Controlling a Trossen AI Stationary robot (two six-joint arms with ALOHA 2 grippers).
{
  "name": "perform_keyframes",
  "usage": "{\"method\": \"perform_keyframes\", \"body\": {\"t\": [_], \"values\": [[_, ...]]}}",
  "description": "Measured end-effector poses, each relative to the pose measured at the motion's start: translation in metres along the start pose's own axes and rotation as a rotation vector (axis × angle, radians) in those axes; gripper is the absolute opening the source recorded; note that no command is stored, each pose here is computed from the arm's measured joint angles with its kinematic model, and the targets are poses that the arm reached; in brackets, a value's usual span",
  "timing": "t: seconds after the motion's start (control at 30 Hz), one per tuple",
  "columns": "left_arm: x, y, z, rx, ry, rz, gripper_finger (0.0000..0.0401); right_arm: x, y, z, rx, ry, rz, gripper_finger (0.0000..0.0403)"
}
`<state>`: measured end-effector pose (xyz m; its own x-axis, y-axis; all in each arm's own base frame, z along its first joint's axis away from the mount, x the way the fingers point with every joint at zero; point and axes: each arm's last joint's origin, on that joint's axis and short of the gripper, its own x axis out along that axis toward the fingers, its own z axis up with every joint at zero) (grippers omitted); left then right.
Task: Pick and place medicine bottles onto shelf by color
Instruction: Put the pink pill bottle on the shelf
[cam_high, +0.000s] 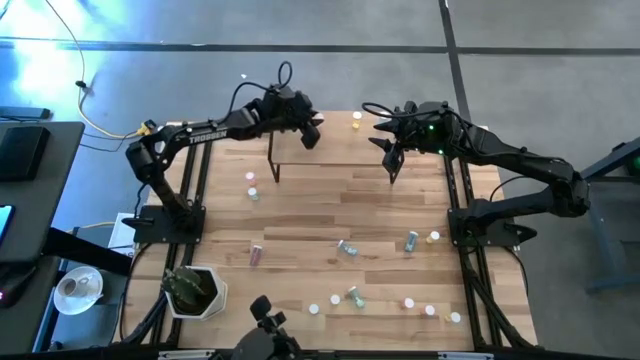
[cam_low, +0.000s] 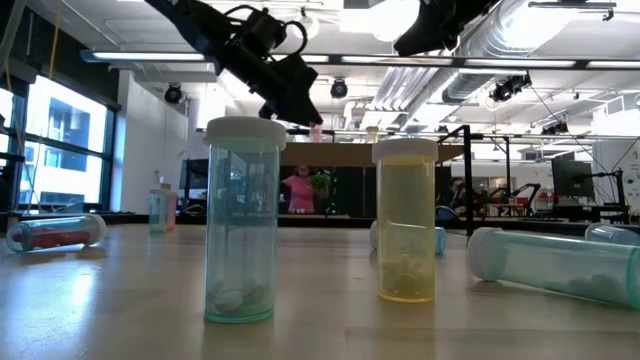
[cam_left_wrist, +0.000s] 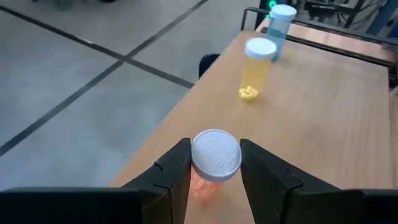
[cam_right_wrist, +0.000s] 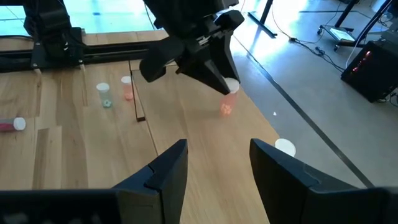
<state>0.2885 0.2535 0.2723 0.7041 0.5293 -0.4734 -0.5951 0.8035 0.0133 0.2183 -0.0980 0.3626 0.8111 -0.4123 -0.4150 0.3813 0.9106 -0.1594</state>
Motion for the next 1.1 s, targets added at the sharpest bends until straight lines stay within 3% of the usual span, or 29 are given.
{"method": "perform_keyframes", "body": {"t": [1.1], "values": [[0.0033,-0.0021,-0.0039,-0.016,0.028,0.009,0.0118,0.0,0.0001,-0.0004,0.016,0.005,0.001,0.0165]]}}
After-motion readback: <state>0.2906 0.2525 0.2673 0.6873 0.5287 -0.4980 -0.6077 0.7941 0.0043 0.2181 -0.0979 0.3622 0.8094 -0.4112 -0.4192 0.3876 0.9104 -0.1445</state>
